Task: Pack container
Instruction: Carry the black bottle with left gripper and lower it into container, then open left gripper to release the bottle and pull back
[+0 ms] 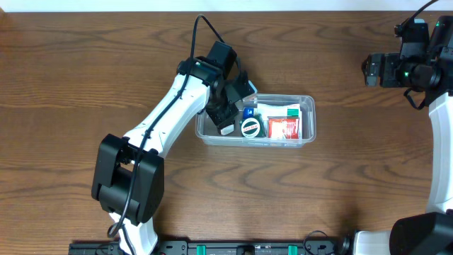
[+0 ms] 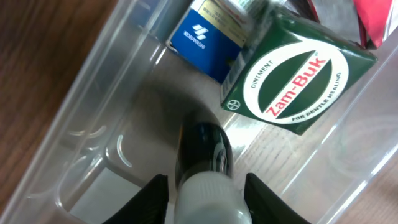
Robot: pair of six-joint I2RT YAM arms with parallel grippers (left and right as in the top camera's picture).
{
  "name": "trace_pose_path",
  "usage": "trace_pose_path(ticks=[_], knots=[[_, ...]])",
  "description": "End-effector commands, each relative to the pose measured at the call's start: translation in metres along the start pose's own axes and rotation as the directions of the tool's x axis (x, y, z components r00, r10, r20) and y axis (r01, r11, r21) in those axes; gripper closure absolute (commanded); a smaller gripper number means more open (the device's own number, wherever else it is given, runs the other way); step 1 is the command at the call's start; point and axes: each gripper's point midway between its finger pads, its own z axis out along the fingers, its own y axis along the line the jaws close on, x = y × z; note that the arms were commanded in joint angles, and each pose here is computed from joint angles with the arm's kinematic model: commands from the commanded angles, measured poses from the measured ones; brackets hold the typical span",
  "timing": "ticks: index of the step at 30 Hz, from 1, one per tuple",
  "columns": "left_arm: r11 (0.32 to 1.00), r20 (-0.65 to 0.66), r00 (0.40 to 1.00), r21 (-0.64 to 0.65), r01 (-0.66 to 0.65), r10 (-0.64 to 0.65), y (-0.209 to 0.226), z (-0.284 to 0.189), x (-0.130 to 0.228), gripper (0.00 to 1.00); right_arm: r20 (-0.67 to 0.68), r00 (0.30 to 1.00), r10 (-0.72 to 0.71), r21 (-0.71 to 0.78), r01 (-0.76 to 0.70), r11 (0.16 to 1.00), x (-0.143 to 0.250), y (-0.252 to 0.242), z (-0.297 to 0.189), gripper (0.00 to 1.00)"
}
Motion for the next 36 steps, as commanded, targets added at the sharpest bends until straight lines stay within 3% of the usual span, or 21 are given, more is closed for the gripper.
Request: trace_pose_path(ticks=[1, 9, 12, 23, 30, 36], knots=[[1.000, -0.021, 1.000, 0.015, 0.002, -0.001, -0.001, 0.004, 0.005, 0.55, 0.018, 1.000, 0.007, 0.000, -0.007, 1.000, -0.005, 0.001, -0.006, 0.01], [1.000, -0.021, 1.000, 0.013, 0.001, -0.001, -0.001, 0.003, 0.005, 0.49, 0.018, 1.000, 0.007, 0.000, -0.007, 1.000, -0.005, 0.001, -0.006, 0.01], [1.000, -0.014, 1.000, -0.008, -0.002, 0.002, 0.002, -0.003, 0.004, 0.42, 0.018, 1.000, 0.007, 0.000, -0.007, 1.000, -0.005, 0.001, -0.006, 0.01], [0.991, 0.186, 0.981, -0.110, 0.069, -0.048, -0.010, -0.099, -0.015, 0.02, 0.018, 1.000, 0.007, 0.000, -0.007, 1.000, -0.005, 0.001, -0.006, 0.01], [0.981, 0.334, 0.943, -0.176, 0.079, -0.016, -0.039, -0.179, -0.001, 0.02, 0.018, 1.000, 0.007, 0.000, -0.007, 1.000, -0.005, 0.001, -0.006, 0.01], [0.982, 0.330, 0.944, -0.173, 0.078, -0.017, -0.068, -0.209, 0.033, 0.02, 0.018, 1.000, 0.008, 0.000, -0.008, 1.000, -0.004, 0.001, -0.006, 0.01]])
